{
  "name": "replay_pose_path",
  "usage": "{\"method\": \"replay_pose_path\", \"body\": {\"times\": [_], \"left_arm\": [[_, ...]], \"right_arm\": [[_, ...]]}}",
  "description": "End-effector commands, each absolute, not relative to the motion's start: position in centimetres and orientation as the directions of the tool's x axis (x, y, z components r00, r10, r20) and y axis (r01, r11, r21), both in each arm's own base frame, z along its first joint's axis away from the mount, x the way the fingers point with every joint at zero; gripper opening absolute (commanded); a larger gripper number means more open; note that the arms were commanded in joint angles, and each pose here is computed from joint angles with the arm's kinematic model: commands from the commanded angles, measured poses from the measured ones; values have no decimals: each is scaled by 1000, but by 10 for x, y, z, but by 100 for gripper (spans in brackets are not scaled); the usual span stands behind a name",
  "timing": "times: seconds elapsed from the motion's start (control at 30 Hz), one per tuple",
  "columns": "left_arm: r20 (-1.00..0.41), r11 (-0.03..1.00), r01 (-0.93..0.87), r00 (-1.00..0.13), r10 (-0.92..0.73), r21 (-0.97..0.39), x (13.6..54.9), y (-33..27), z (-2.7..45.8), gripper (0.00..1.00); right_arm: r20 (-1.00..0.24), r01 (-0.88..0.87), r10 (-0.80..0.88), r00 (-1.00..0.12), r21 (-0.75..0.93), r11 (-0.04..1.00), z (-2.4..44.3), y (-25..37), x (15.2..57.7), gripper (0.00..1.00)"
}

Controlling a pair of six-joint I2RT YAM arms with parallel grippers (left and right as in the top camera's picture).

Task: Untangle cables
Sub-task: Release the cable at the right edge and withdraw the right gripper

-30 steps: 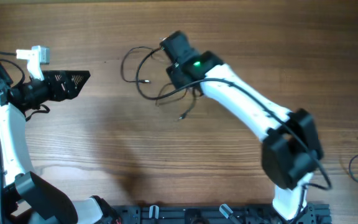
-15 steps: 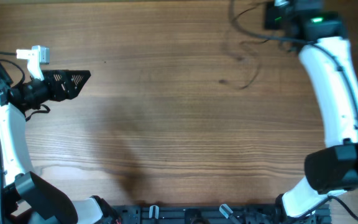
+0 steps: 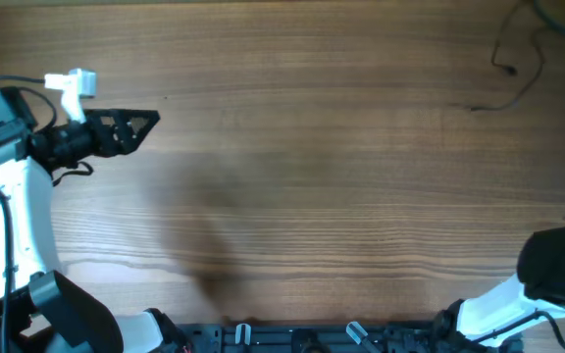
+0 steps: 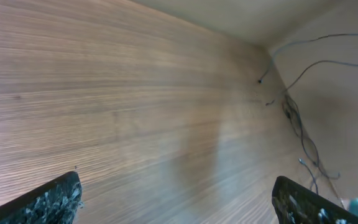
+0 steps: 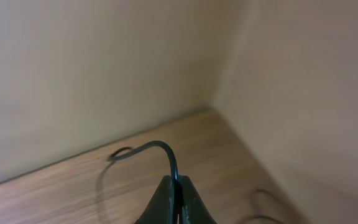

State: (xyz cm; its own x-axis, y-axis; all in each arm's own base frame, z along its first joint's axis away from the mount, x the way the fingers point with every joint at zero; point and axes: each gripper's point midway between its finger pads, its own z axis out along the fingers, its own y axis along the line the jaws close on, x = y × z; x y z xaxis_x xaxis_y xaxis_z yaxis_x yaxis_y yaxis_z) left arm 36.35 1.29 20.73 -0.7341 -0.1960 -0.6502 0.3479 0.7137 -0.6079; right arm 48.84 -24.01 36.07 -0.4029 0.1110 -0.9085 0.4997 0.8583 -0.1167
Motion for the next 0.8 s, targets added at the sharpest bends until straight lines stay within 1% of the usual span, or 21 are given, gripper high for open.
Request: {"method": "replay_pose_path", "body": {"times": [0.0, 0.07, 0.13, 0.23, 0.3, 0.4, 0.53, 0.63, 0.77], "left_arm": [[-640, 678, 388, -752, -160, -625, 362, -12, 207, 100], [-623, 685, 372, -767, -154, -627, 364, -18, 204, 100], [-615, 687, 373, -776, -138, -624, 365, -27, 202, 100], [-610, 675, 390, -784, -113, -626, 364, -42, 203, 100], [-596, 693, 373, -796, -102, -617, 363, -48, 201, 100], [-607, 705, 387, -791, -78, -595, 360, -59, 207, 100], [-643, 717, 422, -765, -49, -556, 354, -69, 222, 100], [-662, 720, 435, -748, -45, -541, 350, -73, 232, 100], [-676, 727, 439, -735, -47, -528, 348, -72, 239, 100]], "right_arm": [[-892, 538, 151, -425, -115, 835, 333, -301, 480, 4], [-876, 545, 182, -446, -104, 832, 311, -318, 480, 4], [-849, 559, 230, -475, -90, 824, 275, -336, 483, 4], [-806, 536, 286, -518, -46, 843, 224, -342, 497, 4], [-785, 537, 347, -514, 22, 843, 196, -342, 510, 4], [-760, 544, 416, -499, 99, 833, 178, -345, 523, 4], [-707, 507, 474, -524, 188, 841, 155, -340, 538, 4], [-663, 503, 492, -564, 197, 841, 130, -337, 539, 4], [-614, 560, 531, -584, 170, 811, 107, -350, 522, 4]]}}
